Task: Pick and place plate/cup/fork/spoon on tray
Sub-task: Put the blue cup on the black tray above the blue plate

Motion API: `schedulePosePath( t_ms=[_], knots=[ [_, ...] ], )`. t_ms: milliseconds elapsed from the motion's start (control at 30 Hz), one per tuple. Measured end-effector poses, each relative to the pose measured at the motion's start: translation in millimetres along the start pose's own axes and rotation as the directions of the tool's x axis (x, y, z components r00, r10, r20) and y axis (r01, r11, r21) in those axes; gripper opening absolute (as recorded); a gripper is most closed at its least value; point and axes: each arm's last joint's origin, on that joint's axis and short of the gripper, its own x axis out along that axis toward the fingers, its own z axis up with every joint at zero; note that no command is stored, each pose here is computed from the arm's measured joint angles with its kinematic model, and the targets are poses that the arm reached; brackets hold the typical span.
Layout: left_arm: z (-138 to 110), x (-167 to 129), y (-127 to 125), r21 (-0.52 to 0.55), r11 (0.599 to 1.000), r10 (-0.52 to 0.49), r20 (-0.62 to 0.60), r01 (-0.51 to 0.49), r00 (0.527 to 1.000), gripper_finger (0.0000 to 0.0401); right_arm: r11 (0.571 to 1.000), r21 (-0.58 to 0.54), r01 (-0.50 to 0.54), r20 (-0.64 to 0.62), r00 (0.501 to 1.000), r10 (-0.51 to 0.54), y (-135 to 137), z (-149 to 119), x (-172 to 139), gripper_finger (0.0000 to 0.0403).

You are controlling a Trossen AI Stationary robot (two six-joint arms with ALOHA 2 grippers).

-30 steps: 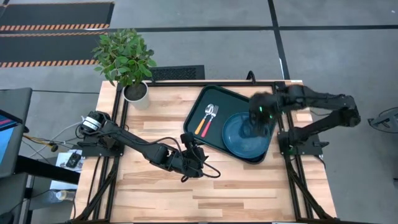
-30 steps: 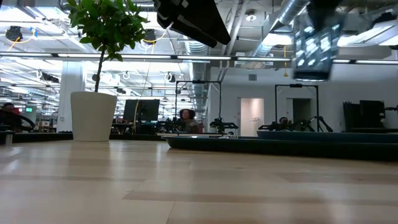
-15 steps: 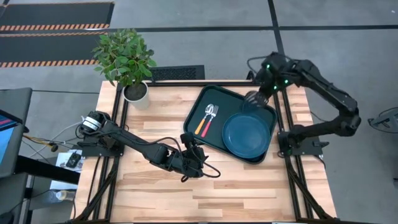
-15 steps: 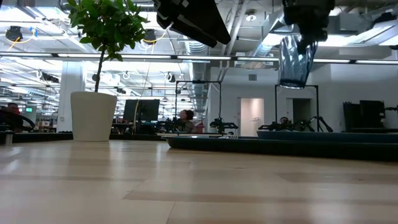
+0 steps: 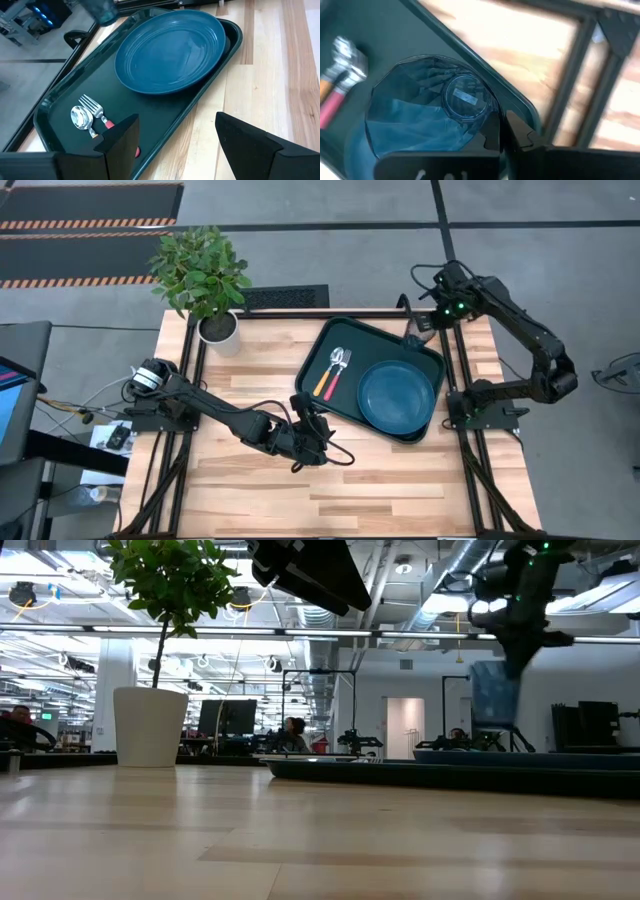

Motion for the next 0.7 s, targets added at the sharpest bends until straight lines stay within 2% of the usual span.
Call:
schedulePosePath(
  t_ms=[167, 267, 467, 700],
  knots=[
    [0, 0, 0, -0.008, 1.000, 0.000, 0.001, 0.000, 1.000, 0.0254, 0.992, 0.125, -0.022, 0.075, 0.997, 0.013, 4, 8, 5, 0.0009],
    [0, 0, 0, -0.009, 1.000, 0.000, 0.002, 0.000, 1.000, 0.0254, 0.986, 0.152, -0.060, 0.131, 0.991, 0.040, 11, 12, 12, 0.0009],
    [0, 0, 0, -0.014, 1.000, -0.002, 0.000, 0.002, 1.000, 0.0254, 0.988, 0.150, -0.019, 0.045, 0.999, 0.013, 23, 17, 37, 0.0010],
    [0, 0, 0, -0.015, 1.000, -0.003, -0.001, 0.003, 1.000, 0.0254, 0.995, 0.095, 0.036, -0.024, 0.999, -0.034, 39, 21, 65, 0.0012]
  ],
)
